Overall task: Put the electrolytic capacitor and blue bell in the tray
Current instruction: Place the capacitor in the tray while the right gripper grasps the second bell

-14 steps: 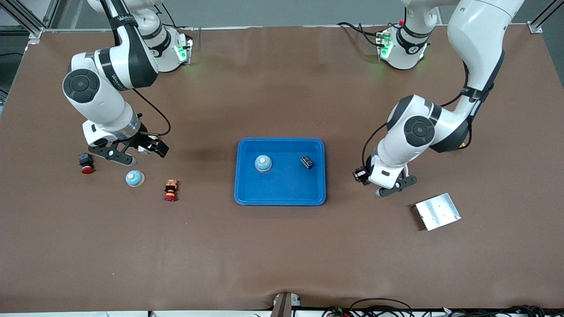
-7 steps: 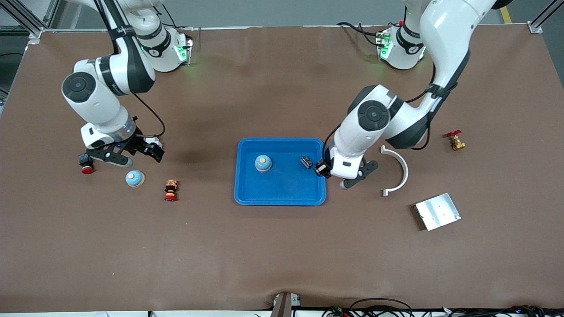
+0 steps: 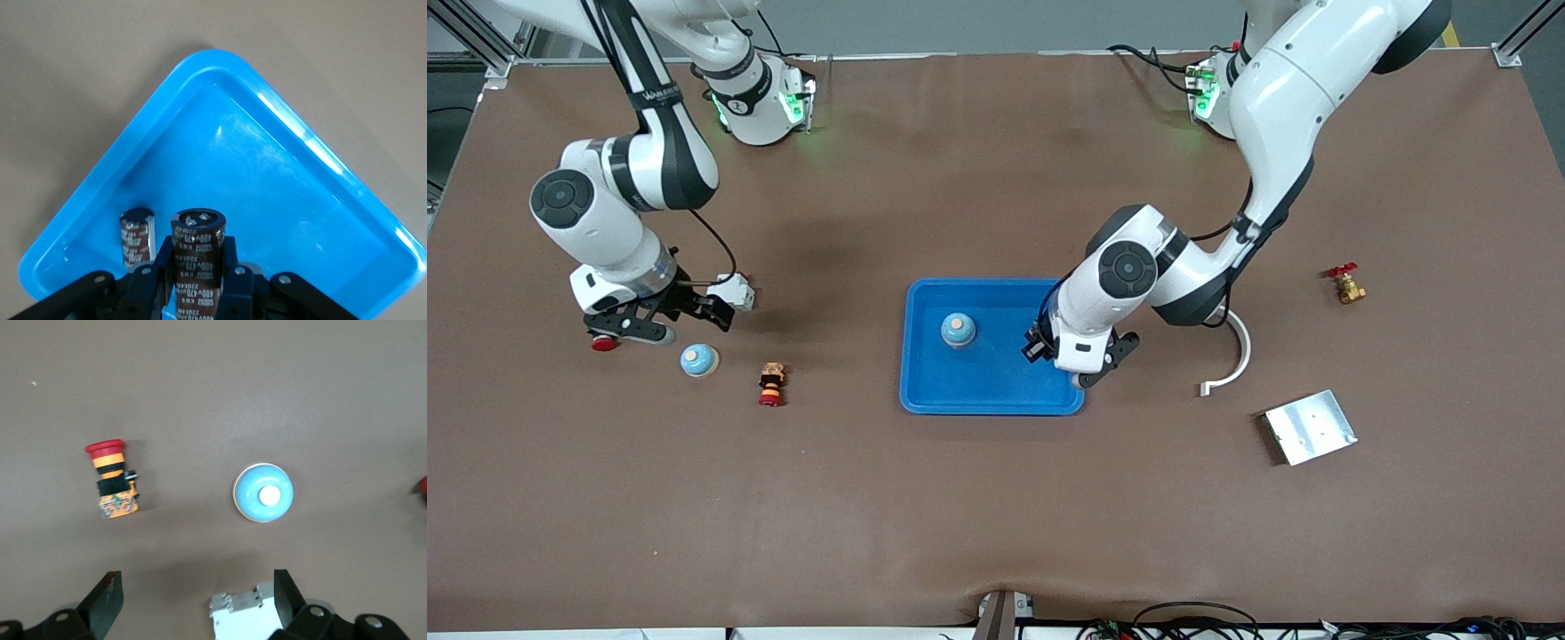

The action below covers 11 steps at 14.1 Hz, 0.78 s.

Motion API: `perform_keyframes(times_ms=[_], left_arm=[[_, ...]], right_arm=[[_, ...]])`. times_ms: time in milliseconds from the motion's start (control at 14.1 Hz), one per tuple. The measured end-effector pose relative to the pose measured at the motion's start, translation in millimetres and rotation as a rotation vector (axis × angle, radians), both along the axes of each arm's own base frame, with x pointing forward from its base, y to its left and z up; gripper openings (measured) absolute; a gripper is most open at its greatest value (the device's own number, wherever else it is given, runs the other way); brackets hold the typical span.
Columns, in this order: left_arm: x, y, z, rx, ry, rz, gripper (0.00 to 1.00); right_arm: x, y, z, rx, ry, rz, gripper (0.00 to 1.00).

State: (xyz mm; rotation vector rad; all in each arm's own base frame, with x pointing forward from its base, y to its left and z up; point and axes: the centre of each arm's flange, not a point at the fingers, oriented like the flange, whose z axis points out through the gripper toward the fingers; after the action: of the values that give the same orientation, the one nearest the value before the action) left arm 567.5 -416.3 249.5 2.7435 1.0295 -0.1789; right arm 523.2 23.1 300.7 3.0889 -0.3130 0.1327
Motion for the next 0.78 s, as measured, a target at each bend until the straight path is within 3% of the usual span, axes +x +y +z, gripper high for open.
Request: perform_keyframes(times_ms=[284, 782], left_arm=[[8.7, 1.7, -27.2, 0.0, -0.032, 0.024, 0.31], [21.4, 3.3, -44.3, -0.037, -0.063, 0.057, 0.31]], right_arm=[[7.4, -32.0, -42.3, 0.0, -0.021, 0.032, 1.0], [11.2, -85.9, -84.5, -0.002, 0.02, 0.056, 1.0]])
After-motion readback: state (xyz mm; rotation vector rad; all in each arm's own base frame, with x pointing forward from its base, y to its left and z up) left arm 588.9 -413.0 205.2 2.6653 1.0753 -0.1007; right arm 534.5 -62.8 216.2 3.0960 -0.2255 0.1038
